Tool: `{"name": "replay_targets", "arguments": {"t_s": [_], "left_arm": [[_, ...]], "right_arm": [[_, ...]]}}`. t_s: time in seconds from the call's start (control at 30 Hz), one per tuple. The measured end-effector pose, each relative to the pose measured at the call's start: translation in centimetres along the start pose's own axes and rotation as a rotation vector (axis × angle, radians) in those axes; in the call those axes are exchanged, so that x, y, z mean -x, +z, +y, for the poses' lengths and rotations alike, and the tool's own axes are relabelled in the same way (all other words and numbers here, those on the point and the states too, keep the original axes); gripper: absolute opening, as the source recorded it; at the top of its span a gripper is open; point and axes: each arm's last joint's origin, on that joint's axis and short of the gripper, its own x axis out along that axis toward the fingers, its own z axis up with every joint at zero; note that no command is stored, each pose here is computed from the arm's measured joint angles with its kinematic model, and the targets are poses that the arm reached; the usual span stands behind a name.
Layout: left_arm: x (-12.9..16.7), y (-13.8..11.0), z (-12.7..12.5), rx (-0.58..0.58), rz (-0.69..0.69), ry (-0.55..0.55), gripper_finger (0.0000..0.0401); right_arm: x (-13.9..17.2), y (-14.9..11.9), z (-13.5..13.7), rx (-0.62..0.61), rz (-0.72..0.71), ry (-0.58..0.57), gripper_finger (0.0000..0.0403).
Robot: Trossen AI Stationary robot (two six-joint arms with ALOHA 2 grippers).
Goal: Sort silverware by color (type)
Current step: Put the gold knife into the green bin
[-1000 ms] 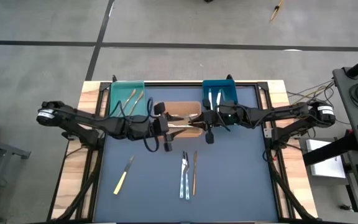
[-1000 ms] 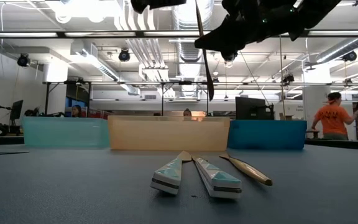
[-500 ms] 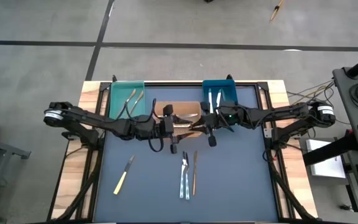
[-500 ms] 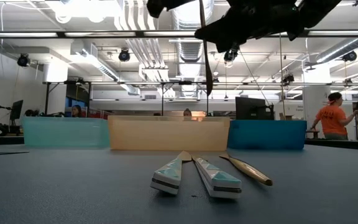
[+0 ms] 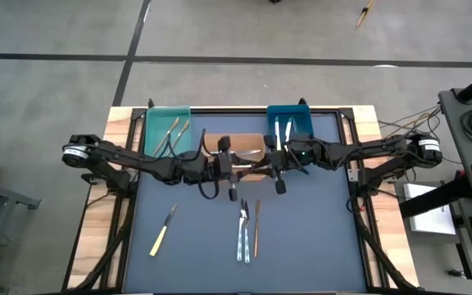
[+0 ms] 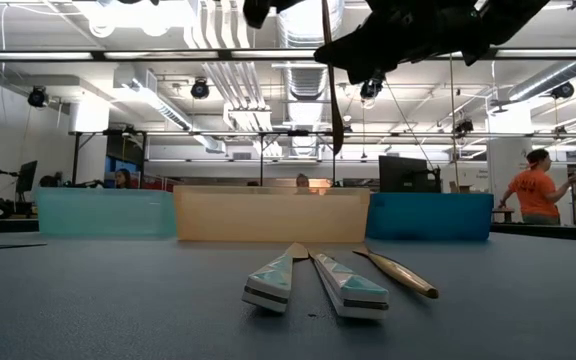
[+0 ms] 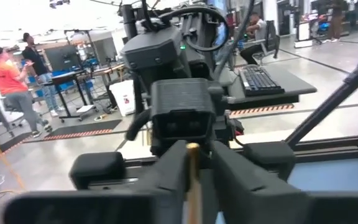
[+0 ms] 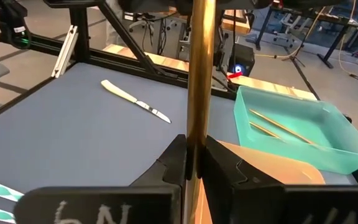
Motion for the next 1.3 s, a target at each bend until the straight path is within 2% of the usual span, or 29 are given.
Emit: {"name": "replay_targets", "arguments": {"t_s": [0.07, 0.1, 0.67, 0.77, 0.93, 1.1, 1.3], "left_arm": [[0.0, 0.0, 0.1, 0.001, 0.003, 0.017, 0.0013], [0.0, 0.0, 0.1, 0.002, 0.004, 0.021, 0.001], [0.2, 0.2, 0.2, 0.015, 0.01, 0.054, 0.0002], [0.2, 0.2, 0.3, 0.015, 0.013, 0.06, 0.0002], [0.2, 0.2, 0.3, 0.021, 0.013, 0.06, 0.0001], [0.4, 0.3, 0.4, 0.016, 0.024, 0.067, 0.0001], [2.1, 1.3, 1.4, -0.014, 0.119, 0.174, 0.0]], "right_arm": [[0.0, 0.0, 0.0, 0.0, 0.001, -0.001, 0.0026], [0.0, 0.0, 0.0, 0.0, 0.002, -0.002, 0.0026], [0.0, 0.0, -0.1, -0.055, 0.001, -0.02, 0.004], [0.0, 0.0, -0.1, -0.071, 0.0, -0.021, 0.0064], [0.0, 0.0, -0.2, -0.076, 0.011, -0.069, 0.0126], [0.1, 0.1, -0.2, -0.075, 0.009, -0.07, 0.0181], [1.0, 0.9, -0.3, -0.112, -0.019, -0.086, 0.0209]]}}
